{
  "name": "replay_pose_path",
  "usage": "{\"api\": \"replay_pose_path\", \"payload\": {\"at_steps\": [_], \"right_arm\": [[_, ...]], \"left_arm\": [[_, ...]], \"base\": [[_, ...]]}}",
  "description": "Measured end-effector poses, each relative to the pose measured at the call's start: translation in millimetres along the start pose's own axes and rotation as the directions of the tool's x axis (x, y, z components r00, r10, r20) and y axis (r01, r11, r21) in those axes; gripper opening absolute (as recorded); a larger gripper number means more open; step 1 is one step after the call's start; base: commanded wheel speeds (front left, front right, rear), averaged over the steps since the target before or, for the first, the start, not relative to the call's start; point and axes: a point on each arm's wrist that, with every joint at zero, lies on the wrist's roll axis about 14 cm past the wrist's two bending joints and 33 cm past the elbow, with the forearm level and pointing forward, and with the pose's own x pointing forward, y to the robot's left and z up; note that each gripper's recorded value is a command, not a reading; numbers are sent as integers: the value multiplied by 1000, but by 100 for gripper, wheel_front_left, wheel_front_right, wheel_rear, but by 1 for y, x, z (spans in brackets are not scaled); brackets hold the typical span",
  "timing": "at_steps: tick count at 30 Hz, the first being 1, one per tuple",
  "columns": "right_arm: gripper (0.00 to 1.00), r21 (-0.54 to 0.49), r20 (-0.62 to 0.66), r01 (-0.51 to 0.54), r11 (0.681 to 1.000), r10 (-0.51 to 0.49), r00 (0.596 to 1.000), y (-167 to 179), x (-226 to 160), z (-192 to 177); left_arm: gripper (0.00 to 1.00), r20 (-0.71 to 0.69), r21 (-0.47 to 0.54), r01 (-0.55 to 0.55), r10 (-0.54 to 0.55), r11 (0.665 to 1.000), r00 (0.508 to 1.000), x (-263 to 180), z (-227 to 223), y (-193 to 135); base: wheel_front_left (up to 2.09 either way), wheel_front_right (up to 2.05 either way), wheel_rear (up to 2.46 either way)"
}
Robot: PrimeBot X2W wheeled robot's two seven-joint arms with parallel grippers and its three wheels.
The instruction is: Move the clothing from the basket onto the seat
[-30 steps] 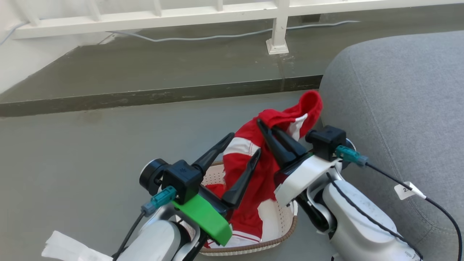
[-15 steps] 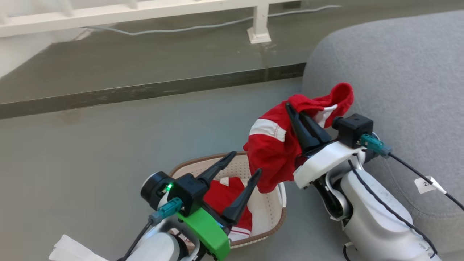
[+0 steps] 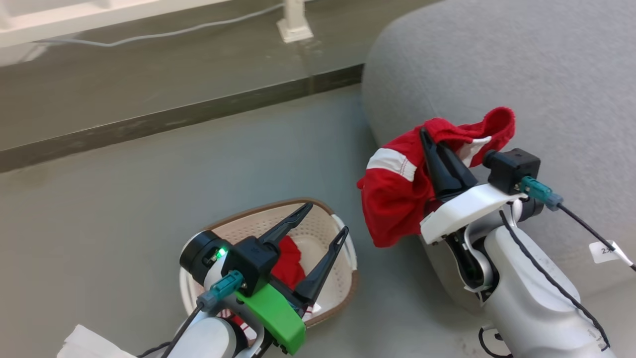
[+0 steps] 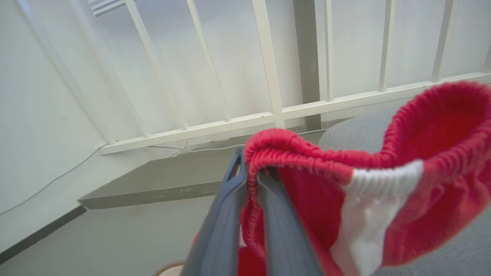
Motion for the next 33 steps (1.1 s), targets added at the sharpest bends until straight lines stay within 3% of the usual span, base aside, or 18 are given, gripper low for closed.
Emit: {"api": "replay_pose_path", "payload": {"at_steps": [8,15,33], "right_arm": [[0,-6,4,157,988,-157,988,-50,-13,2],[0,-12,22,309,951,-308,951,-103,-22,9],[0,-91,328,458,884,-408,852,-195,58,130]], "left_arm": [[100,-33,-29,78,-79,996,996,16,-14,-11],[100,-34,-24,132,-132,991,991,31,-18,-14],[100,-61,-74,153,-158,985,986,52,-42,19]], "base": [[0,0,0],[0,0,0],[0,0,0]]}}
